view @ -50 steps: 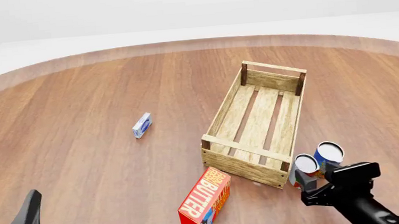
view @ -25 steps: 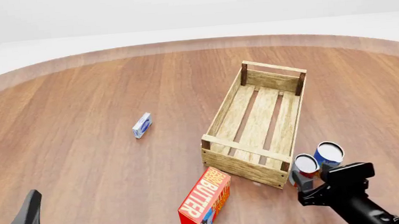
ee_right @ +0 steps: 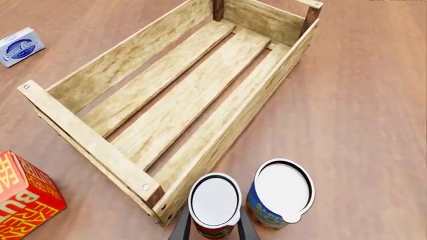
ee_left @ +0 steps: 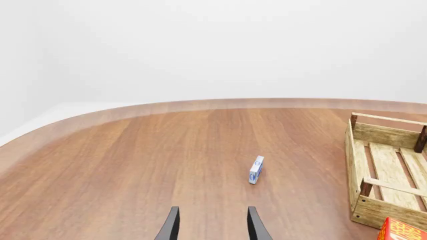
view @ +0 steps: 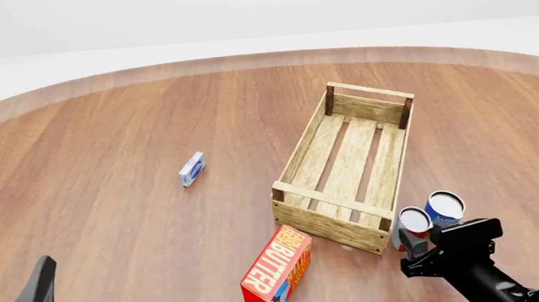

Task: Pick up the tomato sauce, and put it in the wooden tray.

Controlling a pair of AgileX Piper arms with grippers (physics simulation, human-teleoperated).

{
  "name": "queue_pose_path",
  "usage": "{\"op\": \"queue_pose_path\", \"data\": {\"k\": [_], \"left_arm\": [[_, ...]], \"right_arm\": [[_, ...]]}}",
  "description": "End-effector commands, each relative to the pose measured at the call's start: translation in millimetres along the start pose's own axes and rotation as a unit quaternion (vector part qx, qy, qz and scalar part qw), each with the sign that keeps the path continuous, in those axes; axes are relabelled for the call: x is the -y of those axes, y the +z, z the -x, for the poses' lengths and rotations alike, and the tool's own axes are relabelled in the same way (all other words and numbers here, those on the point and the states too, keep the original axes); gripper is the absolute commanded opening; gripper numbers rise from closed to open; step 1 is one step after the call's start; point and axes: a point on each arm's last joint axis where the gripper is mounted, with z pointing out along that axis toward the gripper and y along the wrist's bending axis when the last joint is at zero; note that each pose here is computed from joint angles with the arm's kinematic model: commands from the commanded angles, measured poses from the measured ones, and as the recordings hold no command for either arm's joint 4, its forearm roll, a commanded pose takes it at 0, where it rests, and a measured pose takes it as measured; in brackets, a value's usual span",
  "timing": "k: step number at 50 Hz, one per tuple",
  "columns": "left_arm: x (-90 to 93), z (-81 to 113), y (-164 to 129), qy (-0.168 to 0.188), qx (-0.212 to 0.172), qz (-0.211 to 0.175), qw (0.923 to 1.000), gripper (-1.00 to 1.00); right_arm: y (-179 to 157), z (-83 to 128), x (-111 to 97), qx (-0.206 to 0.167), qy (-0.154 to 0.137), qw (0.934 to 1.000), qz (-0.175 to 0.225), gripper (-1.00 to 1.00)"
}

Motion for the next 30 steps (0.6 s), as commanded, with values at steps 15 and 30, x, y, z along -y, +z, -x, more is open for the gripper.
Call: {"op": "queue_pose_path", "data": {"k": [15,30], "left_arm": [[0.0,0.0,0.0,0.0,0.0,0.0,1.0,1.0],[0.0,0.0,0.0,0.0,0.0,0.0,1.0,1.0]], "right_arm": [[-9.4,6.8,3.7,0.008,0.003,0.9999,-0.01,-1.0],[-31.6,28.4,7.4,0.035,0.0,0.9992,-0.021,-1.0]]}}
